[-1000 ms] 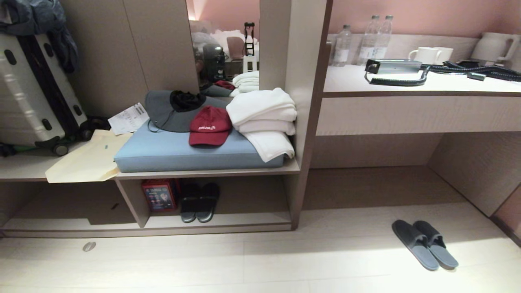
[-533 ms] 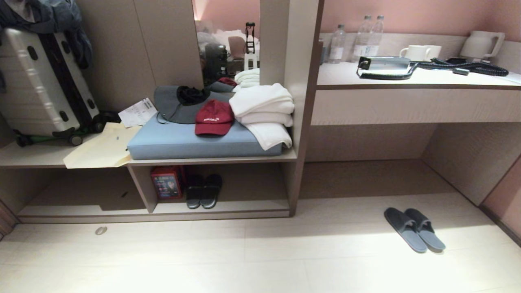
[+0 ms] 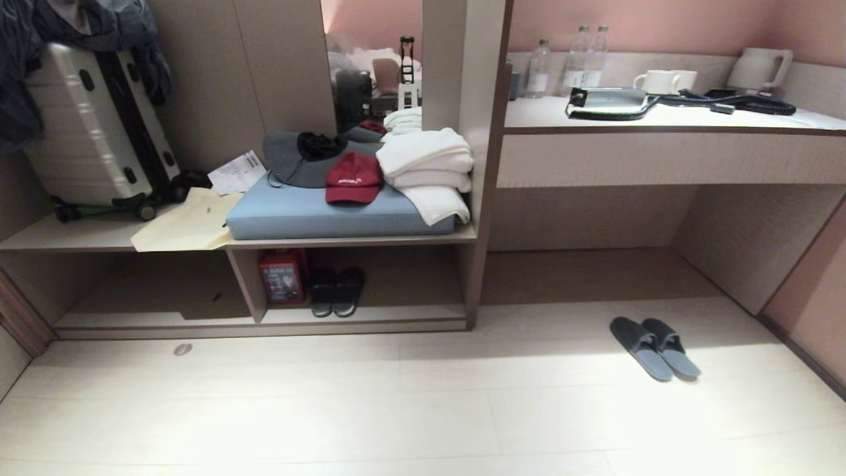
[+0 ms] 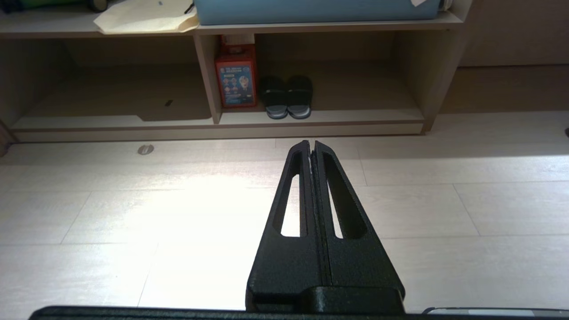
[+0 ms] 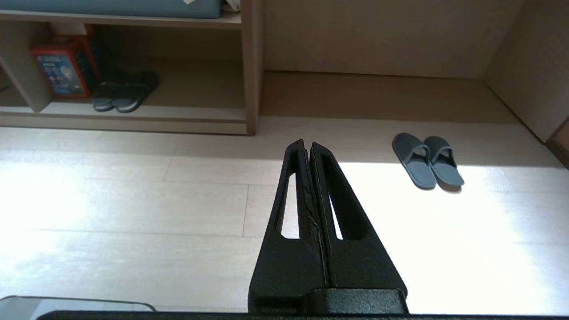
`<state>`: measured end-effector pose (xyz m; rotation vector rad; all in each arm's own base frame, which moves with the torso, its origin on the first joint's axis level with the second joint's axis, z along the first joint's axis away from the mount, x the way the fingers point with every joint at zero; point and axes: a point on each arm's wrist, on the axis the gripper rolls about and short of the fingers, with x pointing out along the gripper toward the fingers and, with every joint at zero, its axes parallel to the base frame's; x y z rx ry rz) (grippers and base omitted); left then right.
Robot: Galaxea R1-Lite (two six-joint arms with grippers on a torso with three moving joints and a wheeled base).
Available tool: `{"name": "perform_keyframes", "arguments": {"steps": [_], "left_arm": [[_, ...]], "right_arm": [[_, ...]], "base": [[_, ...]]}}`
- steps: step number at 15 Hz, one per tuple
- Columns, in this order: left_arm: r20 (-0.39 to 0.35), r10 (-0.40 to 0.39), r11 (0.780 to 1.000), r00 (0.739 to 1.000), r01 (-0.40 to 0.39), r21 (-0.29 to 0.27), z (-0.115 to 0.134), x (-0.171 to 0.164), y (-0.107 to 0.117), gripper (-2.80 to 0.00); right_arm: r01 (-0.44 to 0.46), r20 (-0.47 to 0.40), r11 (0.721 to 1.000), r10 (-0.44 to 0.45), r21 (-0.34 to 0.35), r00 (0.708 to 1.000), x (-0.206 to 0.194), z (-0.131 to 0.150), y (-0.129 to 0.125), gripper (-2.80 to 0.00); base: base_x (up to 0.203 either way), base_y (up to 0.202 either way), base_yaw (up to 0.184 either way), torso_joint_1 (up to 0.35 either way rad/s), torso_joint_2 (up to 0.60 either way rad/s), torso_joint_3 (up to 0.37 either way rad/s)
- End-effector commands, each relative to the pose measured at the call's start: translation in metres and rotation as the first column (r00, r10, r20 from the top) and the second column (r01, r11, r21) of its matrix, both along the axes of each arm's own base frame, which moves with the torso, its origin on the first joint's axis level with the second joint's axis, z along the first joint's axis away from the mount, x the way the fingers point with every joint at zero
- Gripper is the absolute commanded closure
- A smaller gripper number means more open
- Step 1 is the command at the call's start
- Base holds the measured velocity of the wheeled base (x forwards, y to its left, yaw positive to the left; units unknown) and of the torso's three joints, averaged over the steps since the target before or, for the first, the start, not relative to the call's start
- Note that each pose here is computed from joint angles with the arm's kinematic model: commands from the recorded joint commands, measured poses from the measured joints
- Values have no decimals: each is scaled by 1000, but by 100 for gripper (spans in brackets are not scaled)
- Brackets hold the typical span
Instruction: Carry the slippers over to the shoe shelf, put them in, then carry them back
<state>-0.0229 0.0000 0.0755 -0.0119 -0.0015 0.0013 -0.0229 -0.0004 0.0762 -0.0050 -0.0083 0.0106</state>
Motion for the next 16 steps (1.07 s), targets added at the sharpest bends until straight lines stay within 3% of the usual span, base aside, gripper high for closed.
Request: {"name": "perform_keyframes", "arguments": {"steps": [1,16], "left_arm": [[0,0,1000,1000,0,0,0,0,0,0],[0,0,1000,1000,0,0,0,0,0,0]], "right_arm": [[0,-1,1000,0,0,1000,0,0,0,0],[0,-1,1000,0,-1,1000,0,0,0,0]], "base": [[-198,0,1,0,2,2],[-196,0,1,1,4,4]]}}
